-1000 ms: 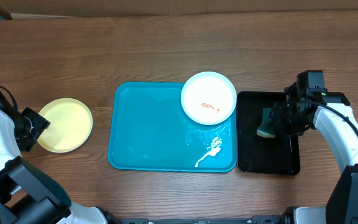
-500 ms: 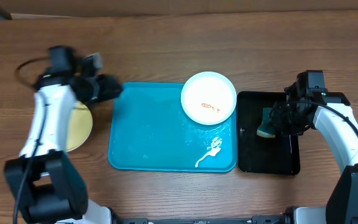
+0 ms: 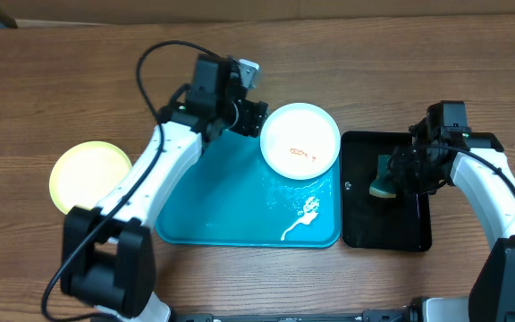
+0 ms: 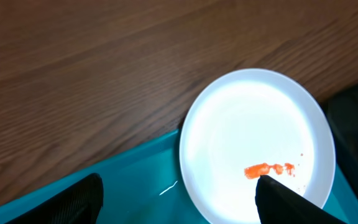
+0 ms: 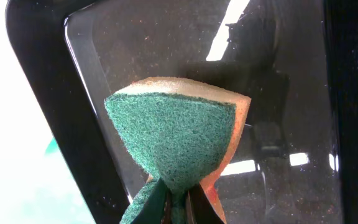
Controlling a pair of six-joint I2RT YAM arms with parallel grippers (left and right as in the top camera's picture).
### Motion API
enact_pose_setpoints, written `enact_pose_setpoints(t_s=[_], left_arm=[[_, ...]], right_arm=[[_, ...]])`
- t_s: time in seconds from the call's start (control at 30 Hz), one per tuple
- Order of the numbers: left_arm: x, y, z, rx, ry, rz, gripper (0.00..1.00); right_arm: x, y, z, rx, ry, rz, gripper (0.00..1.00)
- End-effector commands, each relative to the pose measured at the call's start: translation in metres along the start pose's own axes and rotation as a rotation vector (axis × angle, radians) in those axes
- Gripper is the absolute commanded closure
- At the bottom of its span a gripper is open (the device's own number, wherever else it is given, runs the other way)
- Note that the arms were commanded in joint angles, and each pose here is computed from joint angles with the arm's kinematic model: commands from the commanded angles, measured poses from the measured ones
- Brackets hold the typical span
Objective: Clean dirty plates on tray and stack at the side
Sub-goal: 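Move left gripper to white plate rim and grip it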
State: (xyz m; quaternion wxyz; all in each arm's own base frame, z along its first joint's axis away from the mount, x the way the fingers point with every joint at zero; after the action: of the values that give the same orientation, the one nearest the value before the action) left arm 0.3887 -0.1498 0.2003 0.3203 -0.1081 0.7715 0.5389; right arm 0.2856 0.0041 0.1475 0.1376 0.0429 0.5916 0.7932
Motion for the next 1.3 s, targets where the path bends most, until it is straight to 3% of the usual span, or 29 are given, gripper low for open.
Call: enact_pose_setpoints(t_s=[0.0, 0.27, 0.5, 0.63, 0.73, 0.9, 1.27], left_arm=[[0.012, -0.031, 0.0, -0.027, -0.028, 0.072, 0.21], [0.042, -0.073, -0.003, -0.019, -0.022, 0.198, 0.24], [0.054, -0.081, 0.001, -0.027, -0.007, 0.26, 0.64], [0.061, -0.079, 0.002, -0.032, 0.0, 0.305, 0.68], [0.066, -0.078, 0.002, -0.036, 0.007, 0.339, 0.83], [0.076, -0.074, 0.004, -0.057, 0.016, 0.403, 0.95], [0.099, -0.061, 0.008, -0.116, 0.059, 0.571, 0.96]], right_arm=[[-0.004, 0.004, 0.004, -0.012, 0.016, -0.019, 0.96], [-0.003, 0.004, 0.003, -0.011, 0.015, -0.012, 0.96], [-0.002, 0.004, 0.003, -0.009, 0.012, -0.005, 0.96], [-0.002, 0.004, 0.003, -0.009, 0.012, -0.004, 0.96], [-0.002, 0.004, 0.003, -0.009, 0.012, -0.004, 0.96], [-0.002, 0.004, 0.003, -0.009, 0.012, -0.004, 0.96], [0.0, 0.004, 0.007, -0.06, 0.07, 0.012, 0.96]])
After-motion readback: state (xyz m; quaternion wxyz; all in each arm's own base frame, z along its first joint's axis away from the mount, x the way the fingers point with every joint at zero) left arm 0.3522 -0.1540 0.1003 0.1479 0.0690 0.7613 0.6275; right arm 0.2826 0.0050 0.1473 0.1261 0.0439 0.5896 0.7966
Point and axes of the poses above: each gripper's point midway between its finger pads, its own y axis back along the fingers, its own z axis along the line the jaws close on, x = y × z, the point moved 9 cm from there along y, back along the fingers, and after that the axes turned 5 degrees about y, right-handed, at the moved point
